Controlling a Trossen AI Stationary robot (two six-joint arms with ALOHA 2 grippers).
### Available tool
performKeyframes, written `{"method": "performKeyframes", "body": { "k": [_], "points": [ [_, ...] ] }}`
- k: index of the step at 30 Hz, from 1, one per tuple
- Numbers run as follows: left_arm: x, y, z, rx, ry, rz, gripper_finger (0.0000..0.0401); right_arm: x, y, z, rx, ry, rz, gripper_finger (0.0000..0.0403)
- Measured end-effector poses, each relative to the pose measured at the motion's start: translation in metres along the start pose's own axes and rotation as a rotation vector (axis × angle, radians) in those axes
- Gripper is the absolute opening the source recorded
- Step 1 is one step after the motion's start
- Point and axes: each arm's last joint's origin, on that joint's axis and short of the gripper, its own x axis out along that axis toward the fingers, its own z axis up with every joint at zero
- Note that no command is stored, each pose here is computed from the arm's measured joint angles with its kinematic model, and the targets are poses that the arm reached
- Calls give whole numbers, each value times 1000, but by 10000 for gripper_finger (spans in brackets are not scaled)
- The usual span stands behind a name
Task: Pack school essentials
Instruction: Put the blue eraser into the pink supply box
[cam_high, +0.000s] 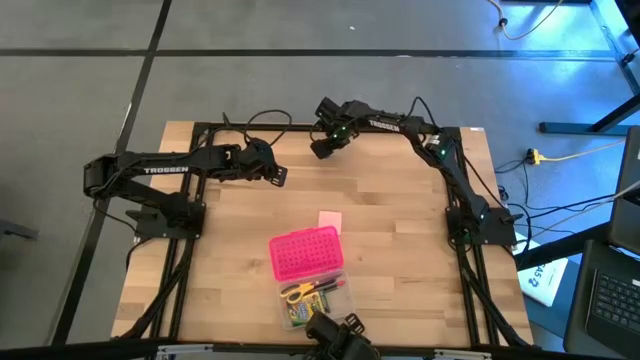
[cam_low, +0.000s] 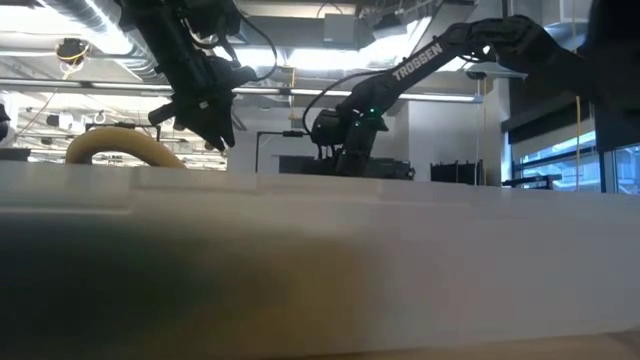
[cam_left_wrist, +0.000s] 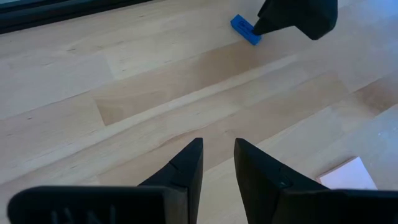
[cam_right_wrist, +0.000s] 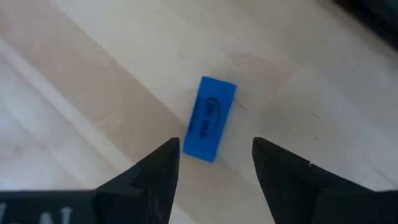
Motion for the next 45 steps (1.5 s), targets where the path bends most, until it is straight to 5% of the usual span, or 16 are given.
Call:
{"method": "performKeyframes", "body": {
  "k": [19, 28, 45],
  "points": [
    [0, 0, 0, -2, 8, -8, 85, 1, 0, 3, -58, -6, 64, 204],
    [5, 10, 10, -51, 27, -12, 85, -28, -6, 17, -57, -11, 44, 204],
    [96, 17, 37, 21, 76, -187, 85, -78, -27, 23, -369, 83, -43, 204]
  ]
}}
